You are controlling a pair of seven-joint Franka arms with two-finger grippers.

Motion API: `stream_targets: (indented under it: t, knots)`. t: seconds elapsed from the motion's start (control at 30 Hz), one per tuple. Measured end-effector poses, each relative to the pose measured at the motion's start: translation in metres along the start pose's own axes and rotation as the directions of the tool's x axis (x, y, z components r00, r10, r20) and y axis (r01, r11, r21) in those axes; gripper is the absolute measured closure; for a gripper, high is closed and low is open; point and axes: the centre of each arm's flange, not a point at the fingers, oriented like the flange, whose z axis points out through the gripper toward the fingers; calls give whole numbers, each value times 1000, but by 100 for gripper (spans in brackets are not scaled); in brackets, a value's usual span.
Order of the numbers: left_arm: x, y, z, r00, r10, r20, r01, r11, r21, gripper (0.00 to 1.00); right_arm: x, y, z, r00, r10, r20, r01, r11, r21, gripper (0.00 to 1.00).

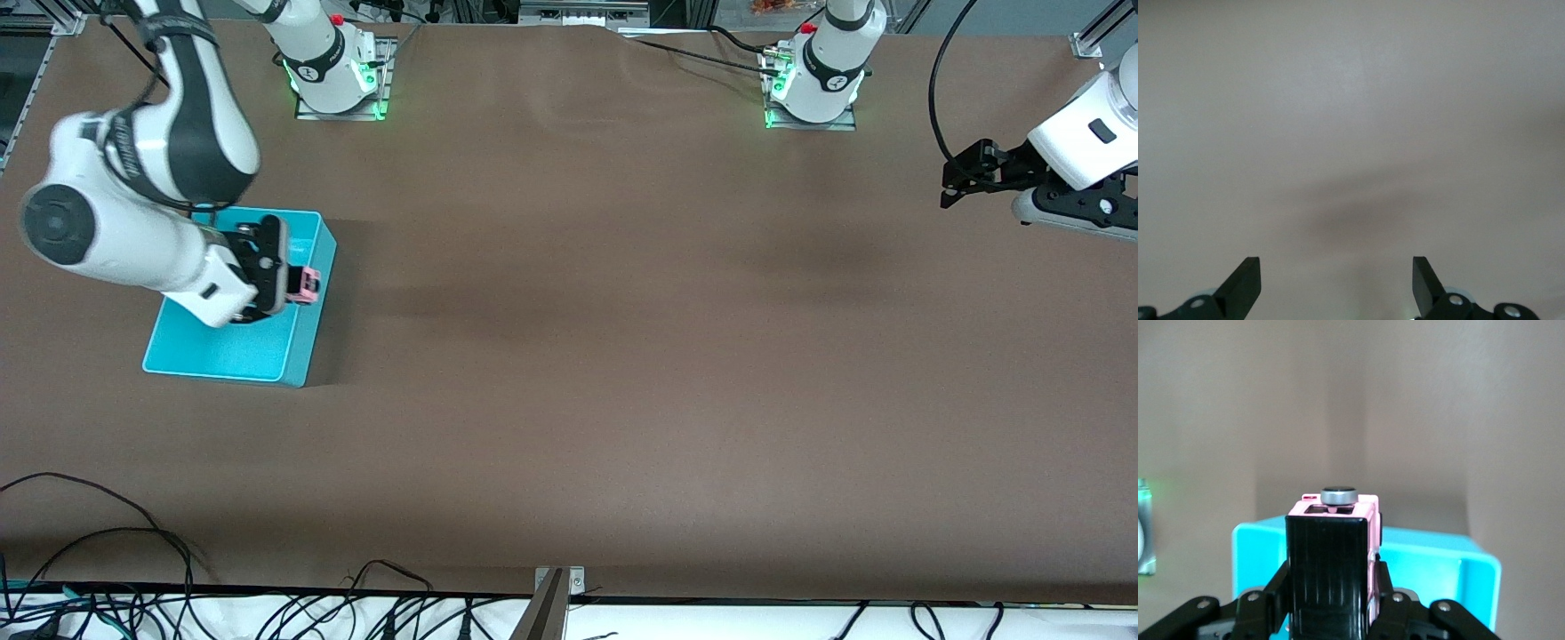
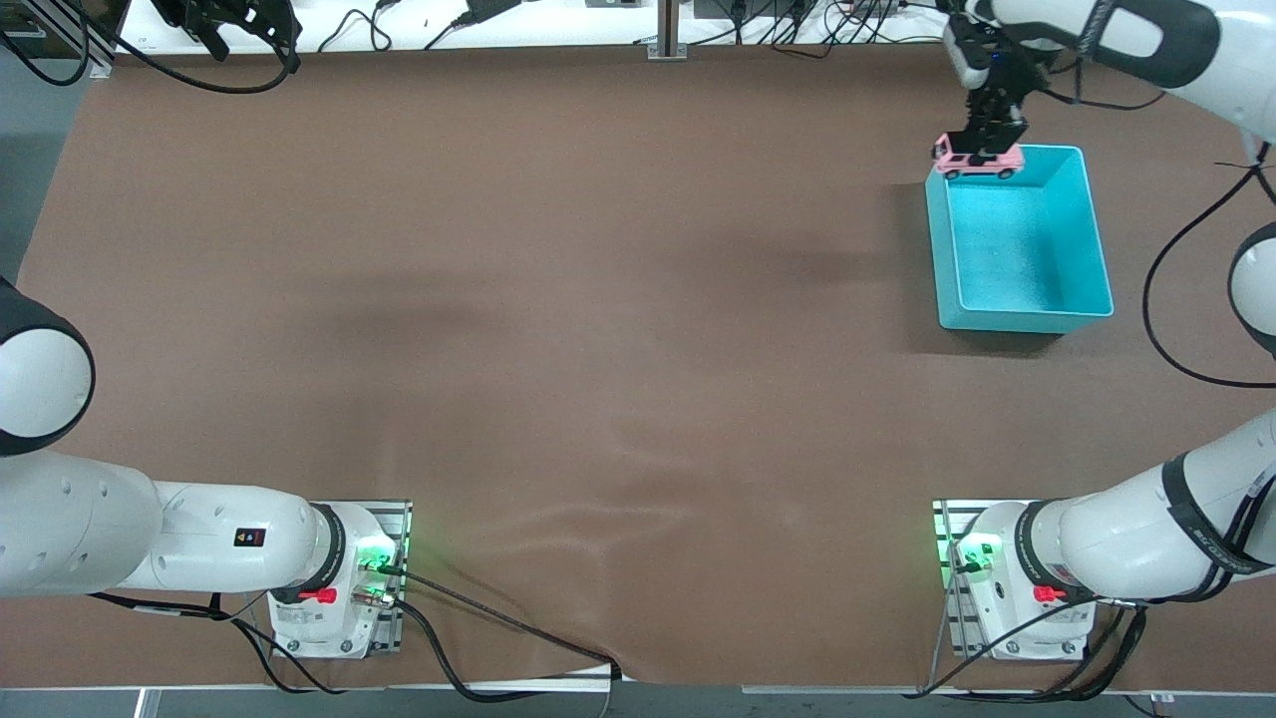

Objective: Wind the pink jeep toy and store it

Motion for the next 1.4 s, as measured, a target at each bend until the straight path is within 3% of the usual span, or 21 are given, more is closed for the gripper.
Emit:
stream_targets:
  t: [0.5, 1.0, 1.4]
  knots:
    - [0, -13, 3, 1000, -25, 0, 25, 1000, -2, 0, -87, -35, 13, 999, 20, -30, -18, 997, 70, 48]
    - [0, -31, 2, 998, -57, -20, 57, 998, -1, 0, -120, -68, 109, 998, -24, -50, 24, 1000, -6, 48]
    - [5, -7, 1, 999, -48, -22, 48, 999, 1, 0, -136, -72, 162, 999, -40, -27, 39, 999, -38, 48]
